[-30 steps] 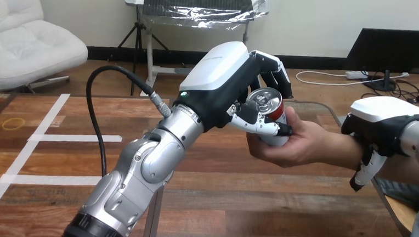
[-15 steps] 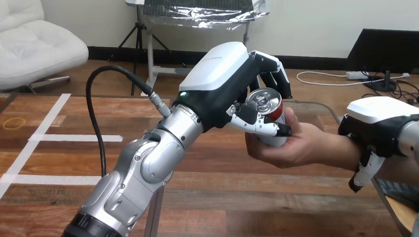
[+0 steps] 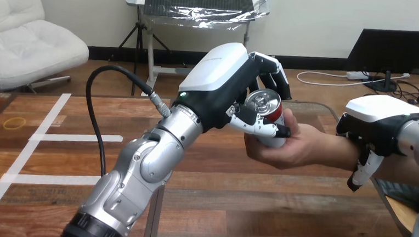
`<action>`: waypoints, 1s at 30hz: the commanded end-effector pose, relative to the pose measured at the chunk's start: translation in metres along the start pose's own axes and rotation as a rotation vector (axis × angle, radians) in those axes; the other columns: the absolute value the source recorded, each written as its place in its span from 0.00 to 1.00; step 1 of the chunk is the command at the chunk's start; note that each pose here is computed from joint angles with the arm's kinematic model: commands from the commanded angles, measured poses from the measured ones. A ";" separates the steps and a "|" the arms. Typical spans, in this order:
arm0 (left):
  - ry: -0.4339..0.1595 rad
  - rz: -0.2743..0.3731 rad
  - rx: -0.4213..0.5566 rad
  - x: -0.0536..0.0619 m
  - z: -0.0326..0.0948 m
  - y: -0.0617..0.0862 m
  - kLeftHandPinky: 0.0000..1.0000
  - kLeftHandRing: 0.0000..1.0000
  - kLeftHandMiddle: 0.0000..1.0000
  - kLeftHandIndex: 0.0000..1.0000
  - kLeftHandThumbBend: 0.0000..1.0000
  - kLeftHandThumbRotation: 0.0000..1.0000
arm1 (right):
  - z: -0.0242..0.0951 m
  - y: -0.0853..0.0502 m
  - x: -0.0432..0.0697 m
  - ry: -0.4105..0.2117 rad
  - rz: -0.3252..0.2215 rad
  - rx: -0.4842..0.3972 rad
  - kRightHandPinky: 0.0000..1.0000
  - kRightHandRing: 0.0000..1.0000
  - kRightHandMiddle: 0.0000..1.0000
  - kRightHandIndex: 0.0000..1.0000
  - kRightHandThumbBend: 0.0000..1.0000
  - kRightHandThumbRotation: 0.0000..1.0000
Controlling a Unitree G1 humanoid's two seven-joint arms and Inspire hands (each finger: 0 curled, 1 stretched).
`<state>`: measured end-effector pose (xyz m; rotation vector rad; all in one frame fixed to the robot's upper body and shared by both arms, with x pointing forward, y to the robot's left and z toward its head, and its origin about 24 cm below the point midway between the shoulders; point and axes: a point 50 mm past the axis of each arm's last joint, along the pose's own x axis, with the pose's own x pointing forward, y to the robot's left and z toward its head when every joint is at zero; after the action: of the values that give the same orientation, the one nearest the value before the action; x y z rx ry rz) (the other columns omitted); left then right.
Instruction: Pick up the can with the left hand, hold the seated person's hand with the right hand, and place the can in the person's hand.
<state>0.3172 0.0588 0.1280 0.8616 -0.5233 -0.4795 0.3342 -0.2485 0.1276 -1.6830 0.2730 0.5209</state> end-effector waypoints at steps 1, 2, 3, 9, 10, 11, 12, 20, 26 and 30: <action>-0.058 -0.017 0.056 0.015 0.013 0.014 0.35 0.42 0.49 0.52 0.61 0.00 | 0.002 -0.053 -0.016 -0.024 -0.214 -0.009 0.39 0.48 0.57 0.60 0.76 0.00; -0.057 -0.022 0.060 0.015 0.013 0.015 0.38 0.45 0.52 0.54 0.62 0.00 | 0.002 -0.053 -0.016 -0.025 -0.215 -0.008 0.42 0.51 0.60 0.63 0.76 0.00; -0.060 -0.024 0.062 0.014 0.012 0.015 0.40 0.46 0.52 0.55 0.63 0.00 | 0.001 -0.053 -0.017 -0.029 -0.214 -0.006 0.43 0.52 0.60 0.64 0.76 0.00; -0.069 -0.045 0.092 0.013 0.009 0.016 0.46 0.53 0.59 0.61 0.68 0.00 | -0.001 -0.050 -0.019 -0.034 -0.214 -0.020 0.50 0.61 0.67 0.69 0.77 0.00; -0.068 -0.048 0.097 0.013 0.009 0.016 0.46 0.55 0.60 0.63 0.69 0.00 | -0.001 -0.050 -0.019 -0.031 -0.210 -0.022 0.53 0.63 0.69 0.70 0.77 0.01; -0.068 -0.050 0.101 0.012 0.008 0.016 0.48 0.57 0.62 0.64 0.70 0.00 | -0.001 -0.050 -0.019 -0.030 -0.207 -0.024 0.56 0.66 0.72 0.72 0.77 0.02; -0.064 -0.054 0.112 0.012 0.008 0.017 0.48 0.57 0.63 0.65 0.70 0.00 | -0.002 -0.049 -0.020 -0.030 -0.207 -0.022 0.57 0.67 0.73 0.72 0.77 0.02; -0.051 -0.070 0.146 0.009 0.005 0.021 0.53 0.64 0.69 0.71 0.70 0.05 | -0.004 -0.047 -0.025 -0.023 -0.201 -0.003 0.64 0.72 0.77 0.77 0.76 0.05; -0.032 -0.075 0.153 0.005 0.003 0.026 0.56 0.67 0.72 0.74 0.69 0.09 | -0.005 -0.046 -0.032 -0.029 -0.210 0.017 0.66 0.73 0.77 0.78 0.77 0.04; -0.024 -0.072 0.141 0.001 0.001 0.031 0.57 0.68 0.73 0.75 0.68 0.12 | -0.005 -0.046 -0.038 -0.039 -0.224 0.025 0.65 0.73 0.77 0.79 0.77 0.04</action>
<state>0.3198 0.0694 0.1269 0.9956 -0.4819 -0.5646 0.3276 -0.2436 0.1530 -1.6490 0.1482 0.4817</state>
